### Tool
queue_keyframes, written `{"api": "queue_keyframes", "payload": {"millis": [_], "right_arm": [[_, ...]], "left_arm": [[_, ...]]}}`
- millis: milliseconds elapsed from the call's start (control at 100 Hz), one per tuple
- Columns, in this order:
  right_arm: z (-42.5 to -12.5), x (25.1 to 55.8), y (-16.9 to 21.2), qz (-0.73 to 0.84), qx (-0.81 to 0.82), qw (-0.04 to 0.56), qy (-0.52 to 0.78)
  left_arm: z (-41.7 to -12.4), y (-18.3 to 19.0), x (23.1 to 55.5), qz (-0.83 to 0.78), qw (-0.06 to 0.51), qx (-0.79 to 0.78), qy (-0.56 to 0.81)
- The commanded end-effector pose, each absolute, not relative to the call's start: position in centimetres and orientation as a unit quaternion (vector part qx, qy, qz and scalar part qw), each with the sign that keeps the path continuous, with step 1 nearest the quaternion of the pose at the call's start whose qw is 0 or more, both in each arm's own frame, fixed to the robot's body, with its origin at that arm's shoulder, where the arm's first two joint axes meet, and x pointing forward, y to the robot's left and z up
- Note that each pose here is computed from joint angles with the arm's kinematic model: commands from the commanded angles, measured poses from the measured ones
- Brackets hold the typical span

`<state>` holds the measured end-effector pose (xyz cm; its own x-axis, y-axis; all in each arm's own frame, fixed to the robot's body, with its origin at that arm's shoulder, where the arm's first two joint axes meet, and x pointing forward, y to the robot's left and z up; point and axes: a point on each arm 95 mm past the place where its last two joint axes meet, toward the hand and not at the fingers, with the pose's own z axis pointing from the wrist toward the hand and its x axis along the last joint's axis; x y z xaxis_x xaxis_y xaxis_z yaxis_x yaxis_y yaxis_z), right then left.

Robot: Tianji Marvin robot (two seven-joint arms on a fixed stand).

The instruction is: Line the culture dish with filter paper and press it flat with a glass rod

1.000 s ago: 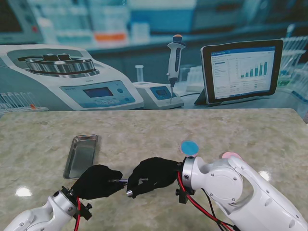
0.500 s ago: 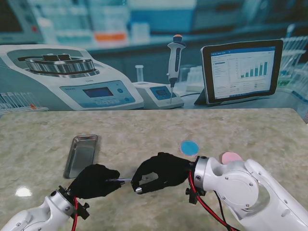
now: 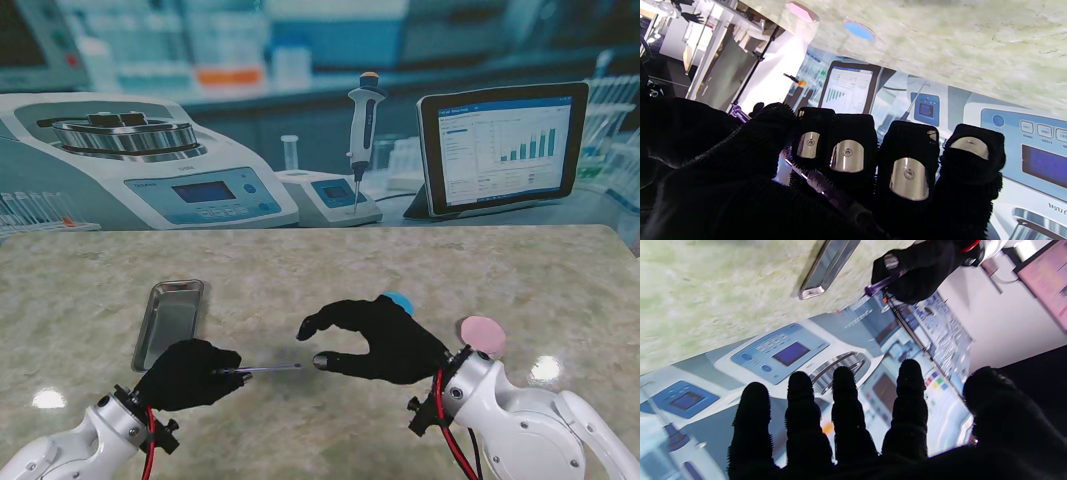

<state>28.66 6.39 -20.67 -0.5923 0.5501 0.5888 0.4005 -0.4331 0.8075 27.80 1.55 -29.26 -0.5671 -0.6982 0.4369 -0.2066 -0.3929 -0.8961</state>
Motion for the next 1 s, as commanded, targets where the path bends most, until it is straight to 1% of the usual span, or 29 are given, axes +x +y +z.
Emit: {"api": "queue_keyframes", "payload": {"millis": [0,270,570,730,990], "right_arm": [[-21.5,28.5,6.1,0.708,0.472,0.053,0.523],[-24.4,29.6,4.2,0.702,0.532,0.124,0.457],[-28.7,31.8,3.2,0.68,0.549,0.191,0.447],[-29.6,32.1,3.1,0.676,0.552,0.197,0.448],[-29.9,32.2,3.2,0.676,0.558,0.192,0.442]], "left_arm": [[-29.2,1.7,27.7,-0.712,0.173,-0.436,0.522],[-29.1,2.4,27.9,-0.709,0.183,-0.444,0.517],[-29.2,3.9,28.8,-0.7,0.209,-0.451,0.513],[-29.3,5.6,29.8,-0.687,0.234,-0.458,0.513],[-30.1,8.9,31.8,-0.64,0.279,-0.477,0.535]]}}
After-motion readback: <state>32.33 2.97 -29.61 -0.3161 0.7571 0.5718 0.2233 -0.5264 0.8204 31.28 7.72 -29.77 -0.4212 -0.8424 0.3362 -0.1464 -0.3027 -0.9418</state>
